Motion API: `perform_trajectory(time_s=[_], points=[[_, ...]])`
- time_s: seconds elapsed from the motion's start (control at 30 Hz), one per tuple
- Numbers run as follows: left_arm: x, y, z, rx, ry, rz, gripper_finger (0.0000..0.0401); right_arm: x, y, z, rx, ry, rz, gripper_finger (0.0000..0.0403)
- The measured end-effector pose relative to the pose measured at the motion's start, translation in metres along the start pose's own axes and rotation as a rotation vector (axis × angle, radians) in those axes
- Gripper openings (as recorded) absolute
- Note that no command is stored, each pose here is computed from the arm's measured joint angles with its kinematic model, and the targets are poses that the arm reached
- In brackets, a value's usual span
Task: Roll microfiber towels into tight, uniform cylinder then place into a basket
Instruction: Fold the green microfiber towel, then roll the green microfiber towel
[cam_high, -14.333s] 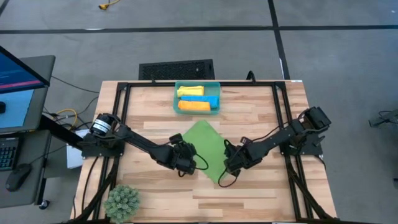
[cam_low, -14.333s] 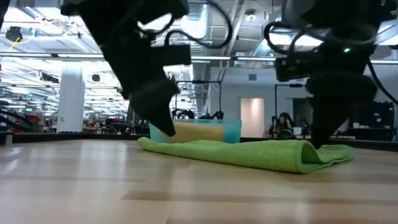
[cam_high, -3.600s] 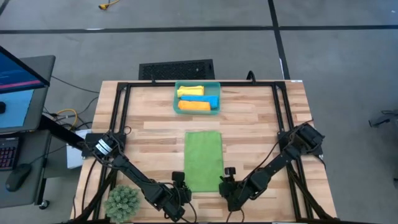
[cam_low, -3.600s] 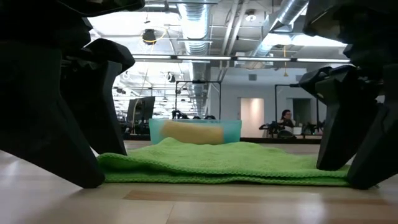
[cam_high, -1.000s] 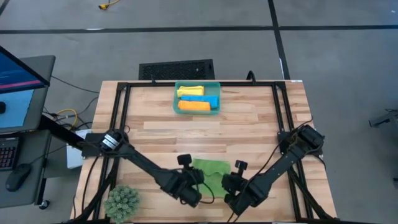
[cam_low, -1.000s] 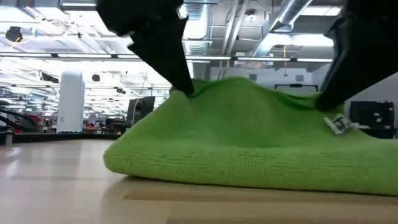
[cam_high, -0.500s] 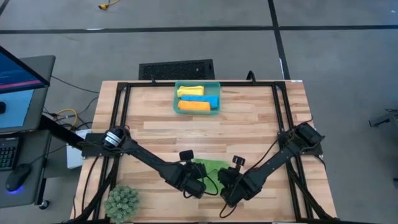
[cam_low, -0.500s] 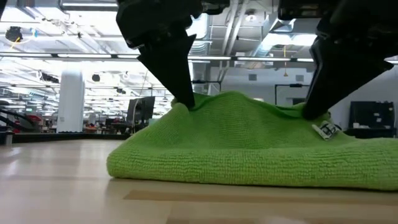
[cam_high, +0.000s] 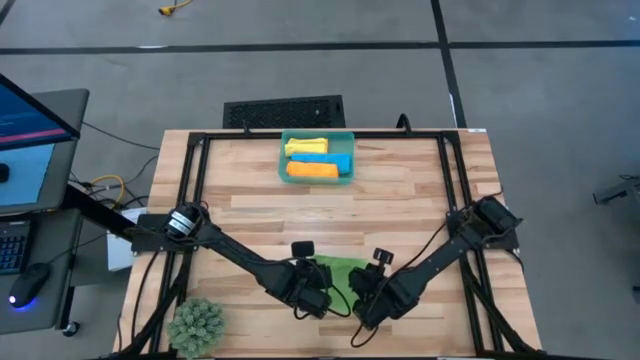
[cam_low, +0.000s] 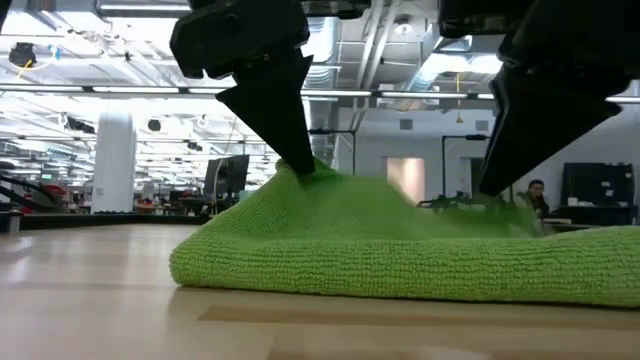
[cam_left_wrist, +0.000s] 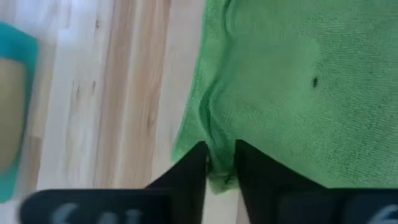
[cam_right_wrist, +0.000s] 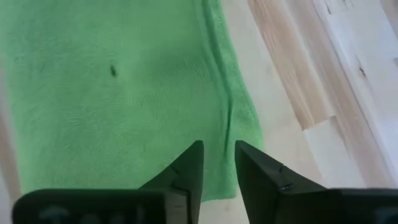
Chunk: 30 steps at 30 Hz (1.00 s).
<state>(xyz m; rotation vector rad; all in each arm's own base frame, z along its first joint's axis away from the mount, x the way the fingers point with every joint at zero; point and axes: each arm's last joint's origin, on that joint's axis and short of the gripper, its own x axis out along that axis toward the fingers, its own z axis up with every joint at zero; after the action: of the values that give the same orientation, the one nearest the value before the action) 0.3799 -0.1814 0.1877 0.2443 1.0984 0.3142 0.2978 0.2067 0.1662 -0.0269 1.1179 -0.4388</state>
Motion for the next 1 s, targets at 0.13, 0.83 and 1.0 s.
perform_trajectory(time_s=[0.13, 0.83, 1.0], points=[[0.0, 0.002, 0.001, -0.002, -0.008, 0.018, 0.0133, 0.003, -0.004, 0.004, 0.012, 0.009, -0.013, 0.0124], [-0.025, -0.033, -0.023, 0.154, -0.01, -0.014, 0.0194, -0.016, 0.016, -0.025, -0.087, 0.031, 0.056, 0.0122], [-0.047, -0.052, -0.025, 0.113, -0.062, -0.079, 0.0194, -0.034, 0.035, -0.048, -0.145, -0.007, 0.124, 0.0123]])
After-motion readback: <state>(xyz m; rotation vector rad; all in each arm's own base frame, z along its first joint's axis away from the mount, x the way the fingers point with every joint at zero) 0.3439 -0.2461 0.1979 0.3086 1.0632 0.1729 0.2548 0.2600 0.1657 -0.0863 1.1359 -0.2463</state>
